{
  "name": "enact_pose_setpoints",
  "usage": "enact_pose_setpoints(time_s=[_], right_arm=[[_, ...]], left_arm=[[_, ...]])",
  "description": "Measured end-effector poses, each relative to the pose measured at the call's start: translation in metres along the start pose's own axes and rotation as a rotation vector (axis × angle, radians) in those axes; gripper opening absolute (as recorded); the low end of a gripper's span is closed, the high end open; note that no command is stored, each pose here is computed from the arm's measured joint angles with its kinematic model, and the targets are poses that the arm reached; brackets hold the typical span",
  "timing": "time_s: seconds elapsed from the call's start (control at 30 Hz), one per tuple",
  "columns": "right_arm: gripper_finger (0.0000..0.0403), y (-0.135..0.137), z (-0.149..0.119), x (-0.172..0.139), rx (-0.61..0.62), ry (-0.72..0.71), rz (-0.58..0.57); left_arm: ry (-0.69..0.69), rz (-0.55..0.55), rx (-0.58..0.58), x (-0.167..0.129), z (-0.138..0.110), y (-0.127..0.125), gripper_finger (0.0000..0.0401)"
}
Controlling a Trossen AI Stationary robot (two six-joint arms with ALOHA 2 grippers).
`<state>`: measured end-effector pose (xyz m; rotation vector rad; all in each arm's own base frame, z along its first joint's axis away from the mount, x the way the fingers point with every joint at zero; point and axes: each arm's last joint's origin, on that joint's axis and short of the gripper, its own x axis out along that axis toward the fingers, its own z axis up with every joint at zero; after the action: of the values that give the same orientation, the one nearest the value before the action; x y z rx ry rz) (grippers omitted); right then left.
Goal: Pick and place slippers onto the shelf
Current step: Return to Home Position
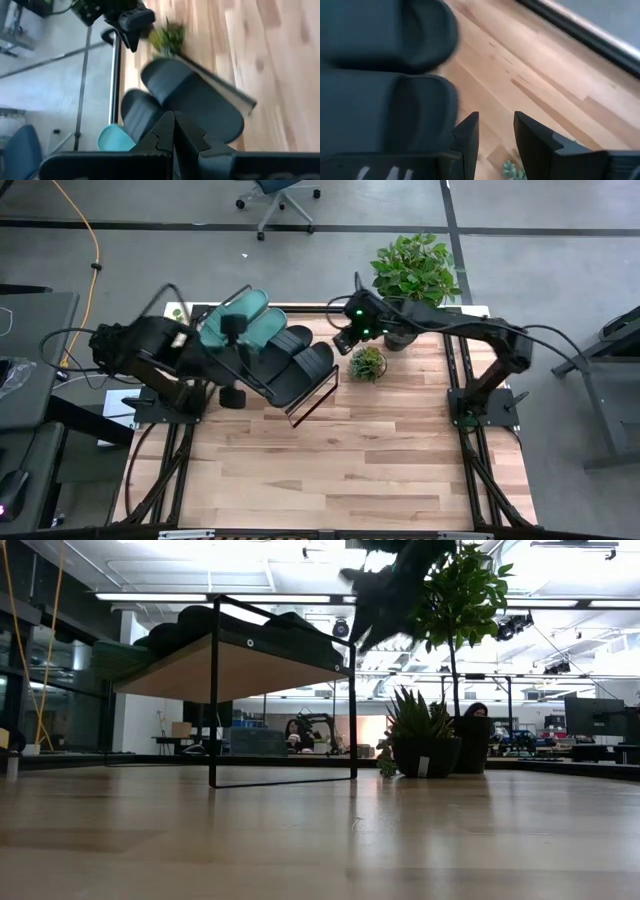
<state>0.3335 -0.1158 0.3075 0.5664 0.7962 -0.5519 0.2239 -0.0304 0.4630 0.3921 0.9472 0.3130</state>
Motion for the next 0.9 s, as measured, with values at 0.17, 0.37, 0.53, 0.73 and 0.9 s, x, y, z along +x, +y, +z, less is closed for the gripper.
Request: enact_pose_setpoints(time_s=[0.17, 0.37, 0.53, 0.73, 0.9], right_arm=[[0.0114, 0.015, -0.006, -0.074, -0.128, -0.138, 0.142], [0.0111, 0.009, -0.035, -0.143, -0.193, -0.158, 0.264], [0.0072, -0.003, -0.067, -0.140, -0.214, -0.055, 0.284], [0.0006, -0.002, -0.093, -0.142, -0.294, -0.076, 0.415], [0.0003, -0.008, -0.102, -0.161, -0.304, -0.154, 0.464]], left_arm=[[-0.131, -0.006, -0.145, -0.032, -0.008, 0.019, 0.0000], [-0.226, -0.001, -0.218, -0.066, -0.039, 0.040, 0.0000], [-0.231, -0.022, -0.246, -0.078, -0.067, 0.047, 0.0000], [-0.326, -0.067, -0.289, -0.067, -0.087, 0.038, 0.0000], [-0.564, -0.074, -0.298, -0.046, -0.097, 0.024, 0.0000]])
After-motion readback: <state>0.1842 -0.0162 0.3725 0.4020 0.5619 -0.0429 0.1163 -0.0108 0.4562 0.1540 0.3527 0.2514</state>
